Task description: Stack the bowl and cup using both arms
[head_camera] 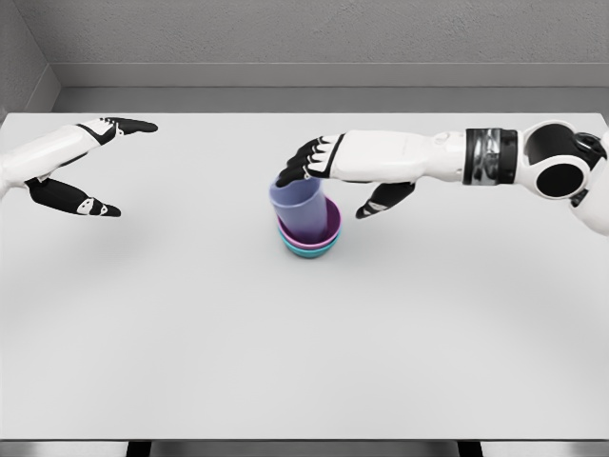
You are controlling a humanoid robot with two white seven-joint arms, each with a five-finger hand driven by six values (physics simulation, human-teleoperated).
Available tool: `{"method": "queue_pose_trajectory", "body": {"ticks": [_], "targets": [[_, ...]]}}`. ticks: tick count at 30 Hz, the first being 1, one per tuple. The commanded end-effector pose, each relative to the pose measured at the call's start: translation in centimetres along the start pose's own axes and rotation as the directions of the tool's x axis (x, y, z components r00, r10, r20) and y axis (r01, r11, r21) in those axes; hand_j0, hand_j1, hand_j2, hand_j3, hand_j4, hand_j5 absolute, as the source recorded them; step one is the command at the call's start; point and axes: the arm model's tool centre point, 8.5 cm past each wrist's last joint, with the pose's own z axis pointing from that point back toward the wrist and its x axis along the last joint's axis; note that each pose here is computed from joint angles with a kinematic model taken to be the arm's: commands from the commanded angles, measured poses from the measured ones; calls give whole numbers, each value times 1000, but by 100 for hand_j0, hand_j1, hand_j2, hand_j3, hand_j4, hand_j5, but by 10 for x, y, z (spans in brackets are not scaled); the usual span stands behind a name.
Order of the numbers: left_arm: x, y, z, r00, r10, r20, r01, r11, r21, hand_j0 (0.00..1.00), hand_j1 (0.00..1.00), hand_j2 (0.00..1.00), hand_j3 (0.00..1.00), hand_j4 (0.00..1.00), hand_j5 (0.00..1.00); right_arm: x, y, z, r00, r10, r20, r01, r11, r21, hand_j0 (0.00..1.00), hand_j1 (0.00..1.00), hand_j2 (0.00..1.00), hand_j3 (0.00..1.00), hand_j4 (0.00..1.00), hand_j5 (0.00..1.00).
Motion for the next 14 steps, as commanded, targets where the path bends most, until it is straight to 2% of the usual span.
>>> {"method": "queue_pose_trajectory", "body": {"ticks": [1,5,7,8,10,12,14], "targets": [[0,1,1,1000,5,-2,-5,1000,5,100,100,100,100,100,100,-1,-3,4,1000,-2,-8,2,1000,-10,100,100,100,100,100,100],[0,1,1,1000,5,-2,-5,1000,5,100,100,100,100,100,100,-17,2,65,990,-6,-144,7,1000,4,100,100,100,100,100,100],[0,1,1,1000,5,-2,-5,1000,5,100,100,100,100,100,100,-23,4,99,976,-8,-218,11,1000,10,100,100,100,100,100,100],[0,2,1,1000,3,-3,-3,1000,6,100,100,100,100,100,100,-24,6,105,973,-12,-233,15,1000,14,100,100,100,100,100,100],[-1,1,1,1000,5,-3,-5,1000,4,100,100,100,100,100,100,-27,9,137,954,-15,-301,22,1000,20,100,100,100,100,100,100],[-1,1,1,1000,5,-3,-5,1000,4,100,100,100,100,100,100,-27,18,149,945,-29,-326,41,999,31,100,100,100,100,100,100],[-1,1,1,1000,5,-3,-5,1000,4,100,100,100,100,100,100,-27,19,148,945,-30,-324,43,999,31,100,100,100,100,100,100]]}}
